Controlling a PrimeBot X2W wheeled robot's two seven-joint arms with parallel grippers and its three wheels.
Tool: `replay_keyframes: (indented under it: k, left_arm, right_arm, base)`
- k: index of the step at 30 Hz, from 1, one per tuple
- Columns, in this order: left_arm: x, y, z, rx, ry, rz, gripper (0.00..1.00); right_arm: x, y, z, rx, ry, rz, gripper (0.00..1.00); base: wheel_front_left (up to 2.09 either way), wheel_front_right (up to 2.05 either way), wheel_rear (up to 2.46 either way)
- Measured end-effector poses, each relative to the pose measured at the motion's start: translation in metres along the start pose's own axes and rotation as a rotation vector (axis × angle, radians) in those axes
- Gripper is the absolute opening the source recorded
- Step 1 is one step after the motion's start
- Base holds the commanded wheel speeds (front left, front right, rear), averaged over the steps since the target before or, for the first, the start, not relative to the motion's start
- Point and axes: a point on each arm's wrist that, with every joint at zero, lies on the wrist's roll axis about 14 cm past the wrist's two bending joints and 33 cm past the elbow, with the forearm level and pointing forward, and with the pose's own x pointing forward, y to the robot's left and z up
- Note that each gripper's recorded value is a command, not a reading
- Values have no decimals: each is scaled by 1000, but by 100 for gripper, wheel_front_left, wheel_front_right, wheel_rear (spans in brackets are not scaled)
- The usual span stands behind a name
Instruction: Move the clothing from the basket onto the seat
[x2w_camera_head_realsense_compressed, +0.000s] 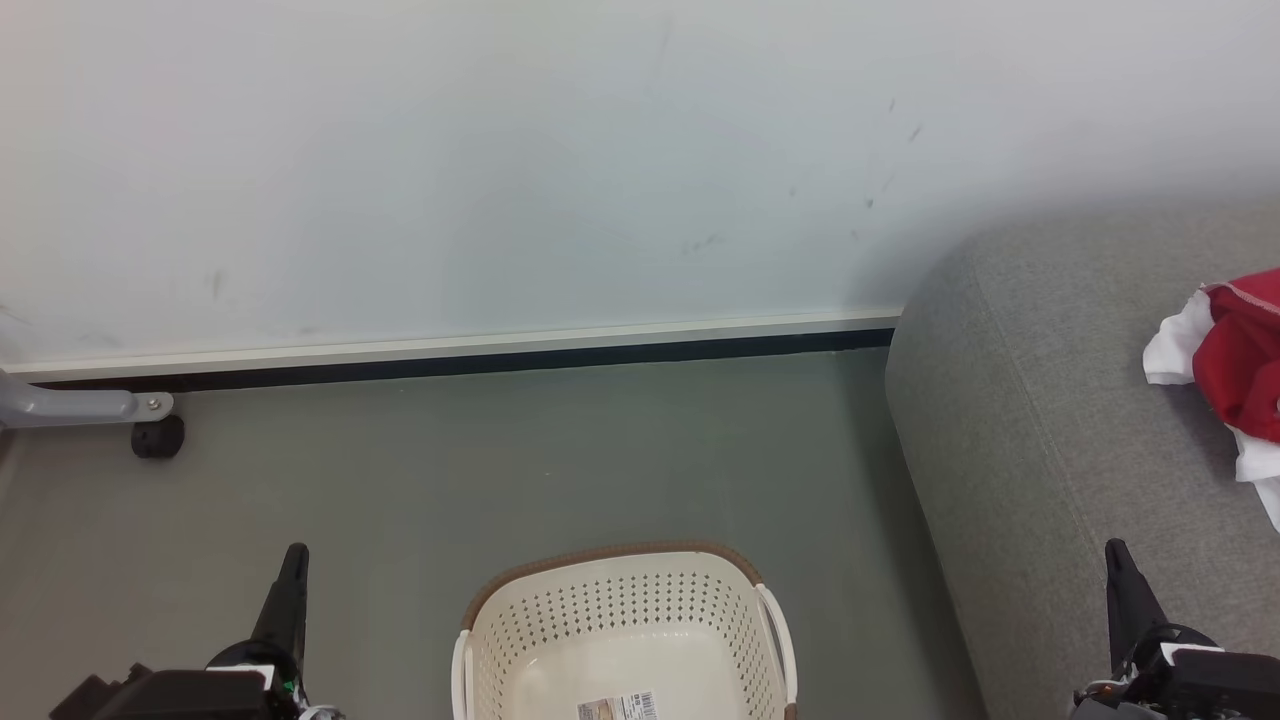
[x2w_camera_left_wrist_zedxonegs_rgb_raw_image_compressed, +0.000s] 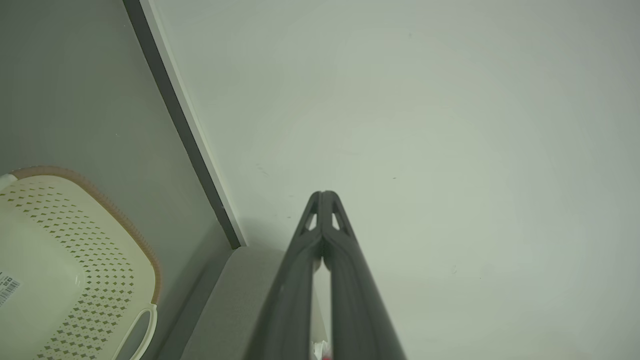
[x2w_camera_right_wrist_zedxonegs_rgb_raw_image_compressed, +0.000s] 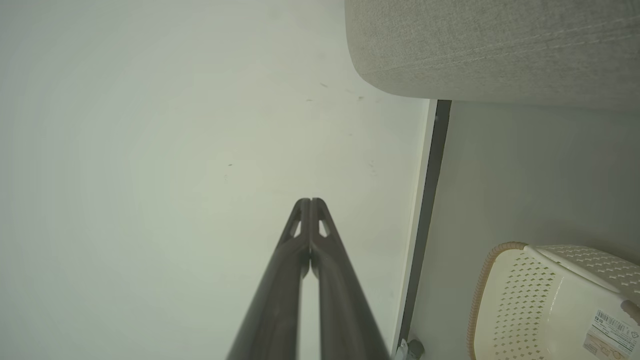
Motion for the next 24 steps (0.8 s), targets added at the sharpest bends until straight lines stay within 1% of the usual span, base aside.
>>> replay_keyframes:
  k: [24]
  left_arm:
    - [0,0,0,0,0,0,0]
  right_arm:
    - [0,0,0,0,0,0,0]
  base:
    - [0,0,0]
